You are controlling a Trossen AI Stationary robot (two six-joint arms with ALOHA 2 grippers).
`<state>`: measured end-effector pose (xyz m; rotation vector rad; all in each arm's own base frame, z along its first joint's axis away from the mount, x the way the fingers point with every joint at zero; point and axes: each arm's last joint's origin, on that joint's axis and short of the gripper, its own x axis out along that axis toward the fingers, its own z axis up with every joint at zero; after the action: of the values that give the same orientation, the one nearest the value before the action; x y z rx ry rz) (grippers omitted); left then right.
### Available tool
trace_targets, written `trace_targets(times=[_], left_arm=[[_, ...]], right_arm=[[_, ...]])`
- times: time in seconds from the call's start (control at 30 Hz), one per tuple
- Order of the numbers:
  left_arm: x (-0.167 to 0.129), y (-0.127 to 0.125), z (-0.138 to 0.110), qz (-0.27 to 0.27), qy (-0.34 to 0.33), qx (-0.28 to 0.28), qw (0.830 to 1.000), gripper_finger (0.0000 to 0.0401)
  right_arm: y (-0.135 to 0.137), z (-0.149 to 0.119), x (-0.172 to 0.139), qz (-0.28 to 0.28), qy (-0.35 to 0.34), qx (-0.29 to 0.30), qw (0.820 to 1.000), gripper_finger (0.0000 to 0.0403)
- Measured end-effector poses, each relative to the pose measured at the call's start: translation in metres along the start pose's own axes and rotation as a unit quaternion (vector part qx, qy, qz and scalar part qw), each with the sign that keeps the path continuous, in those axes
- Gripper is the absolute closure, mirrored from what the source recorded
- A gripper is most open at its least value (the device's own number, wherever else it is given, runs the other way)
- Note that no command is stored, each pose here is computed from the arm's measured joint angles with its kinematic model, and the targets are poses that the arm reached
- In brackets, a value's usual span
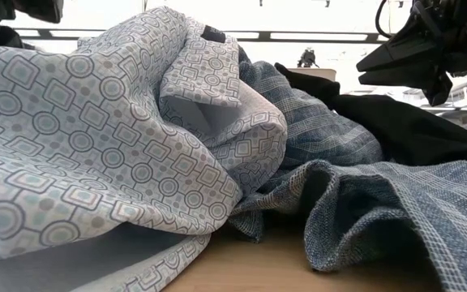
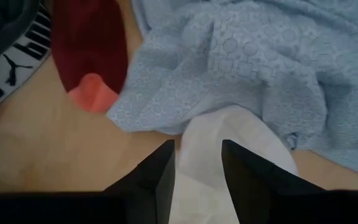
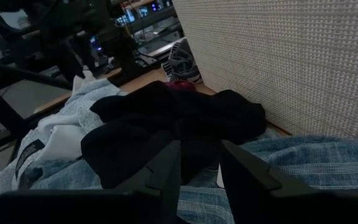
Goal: Sort clothes
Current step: Put the middle left white boxers into the laundry bin
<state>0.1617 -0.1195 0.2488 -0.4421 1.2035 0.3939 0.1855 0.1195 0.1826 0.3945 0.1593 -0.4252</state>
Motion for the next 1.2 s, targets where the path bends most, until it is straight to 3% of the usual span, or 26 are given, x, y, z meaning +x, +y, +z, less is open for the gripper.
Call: trace_targets(times=[0.5, 0.6, 0.73, 0.83, 1.03, 1.2], left_arm=[[0.035, 0.011, -0.015, 0.006, 0.032, -0.008, 0.999, 0.0270], [0.038, 0.013, -0.016, 0.011, 0.036, -0.010, 0.999, 0.0298], [0.038, 0.013, -0.017, 0.011, 0.039, -0.010, 0.999, 0.0378], [0.038, 0.014, -0.018, 0.012, 0.054, -0.008, 0.998, 0.0391], [0.017, 0.010, -0.011, 0.020, 0.057, -0.006, 0.998, 0.0398], [-0.022, 0.009, 0.003, 0.025, 0.003, 0.002, 1.000, 0.0399]], right_arm=[[0.001, 0.001, 0.000, 0.002, -0.002, 0.004, 1.000, 0.0290], [0.001, 0.001, 0.000, 0.002, -0.002, 0.004, 1.000, 0.0290], [0.001, 0.001, 0.000, 0.002, -0.002, 0.004, 1.000, 0.0290], [0.001, 0.001, 0.000, 0.002, -0.002, 0.004, 1.000, 0.0291], [0.001, 0.001, 0.000, 0.002, -0.002, 0.003, 1.000, 0.0291], [0.001, 0.001, 0.000, 0.002, -0.002, 0.004, 1.000, 0.0291]])
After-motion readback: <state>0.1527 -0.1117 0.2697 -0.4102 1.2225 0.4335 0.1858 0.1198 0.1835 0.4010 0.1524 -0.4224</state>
